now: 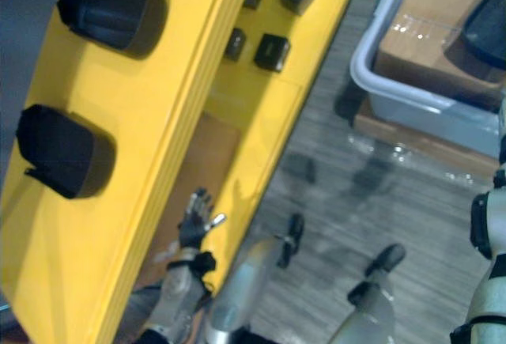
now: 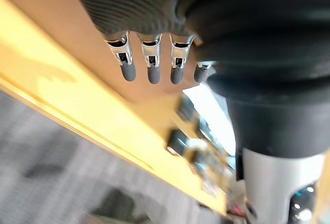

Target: Walk over and take plastic housings, then place them on the shelf

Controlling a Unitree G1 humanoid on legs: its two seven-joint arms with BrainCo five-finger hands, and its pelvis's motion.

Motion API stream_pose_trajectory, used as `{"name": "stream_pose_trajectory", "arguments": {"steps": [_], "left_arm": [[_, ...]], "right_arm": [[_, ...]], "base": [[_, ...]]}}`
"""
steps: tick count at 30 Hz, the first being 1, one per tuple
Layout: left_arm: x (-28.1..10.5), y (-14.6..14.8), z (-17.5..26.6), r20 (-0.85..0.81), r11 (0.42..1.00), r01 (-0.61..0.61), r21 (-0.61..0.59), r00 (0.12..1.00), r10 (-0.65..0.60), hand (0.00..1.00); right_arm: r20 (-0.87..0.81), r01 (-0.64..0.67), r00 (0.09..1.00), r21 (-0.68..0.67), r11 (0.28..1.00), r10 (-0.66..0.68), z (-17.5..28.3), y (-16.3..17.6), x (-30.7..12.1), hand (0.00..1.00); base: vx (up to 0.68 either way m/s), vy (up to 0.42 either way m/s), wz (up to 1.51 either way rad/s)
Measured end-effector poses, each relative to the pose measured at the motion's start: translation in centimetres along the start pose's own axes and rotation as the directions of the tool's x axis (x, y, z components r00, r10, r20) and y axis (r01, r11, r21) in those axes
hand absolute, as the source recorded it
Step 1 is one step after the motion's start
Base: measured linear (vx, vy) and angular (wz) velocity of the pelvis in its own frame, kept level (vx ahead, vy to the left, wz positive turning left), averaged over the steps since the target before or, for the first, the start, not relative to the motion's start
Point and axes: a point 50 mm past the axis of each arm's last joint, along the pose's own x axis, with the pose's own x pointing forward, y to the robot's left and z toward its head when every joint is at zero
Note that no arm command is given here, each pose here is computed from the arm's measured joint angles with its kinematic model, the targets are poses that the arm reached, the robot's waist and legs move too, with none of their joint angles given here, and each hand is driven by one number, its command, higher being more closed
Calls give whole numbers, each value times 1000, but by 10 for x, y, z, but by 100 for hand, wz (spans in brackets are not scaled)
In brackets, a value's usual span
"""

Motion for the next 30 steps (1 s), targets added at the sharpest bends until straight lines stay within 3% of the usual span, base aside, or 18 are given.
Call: {"name": "stream_pose_trajectory", "arguments": {"steps": [9,14,19,23,30], "left_arm": [[22,-15,46,115,981,176,86,976,-185,0],[46,-36,85,161,927,321,195,922,-353,0],[72,-57,111,125,883,373,283,899,-420,0],[101,-70,117,48,875,357,326,918,-393,0],[139,-78,113,-48,915,218,339,976,-214,0]], "right_arm": [[120,-27,993,82,996,17,27,9,-12,100],[286,-93,958,192,977,35,66,22,-40,100],[426,-209,900,231,950,94,78,45,-84,100],[507,-303,850,244,921,144,85,57,-117,100],[617,-348,775,237,907,136,94,61,-142,100]], "base": [[-45,-19,-8],[-23,-34,-14],[-4,-20,-15],[-43,17,-27],[-101,4,-21]]}}
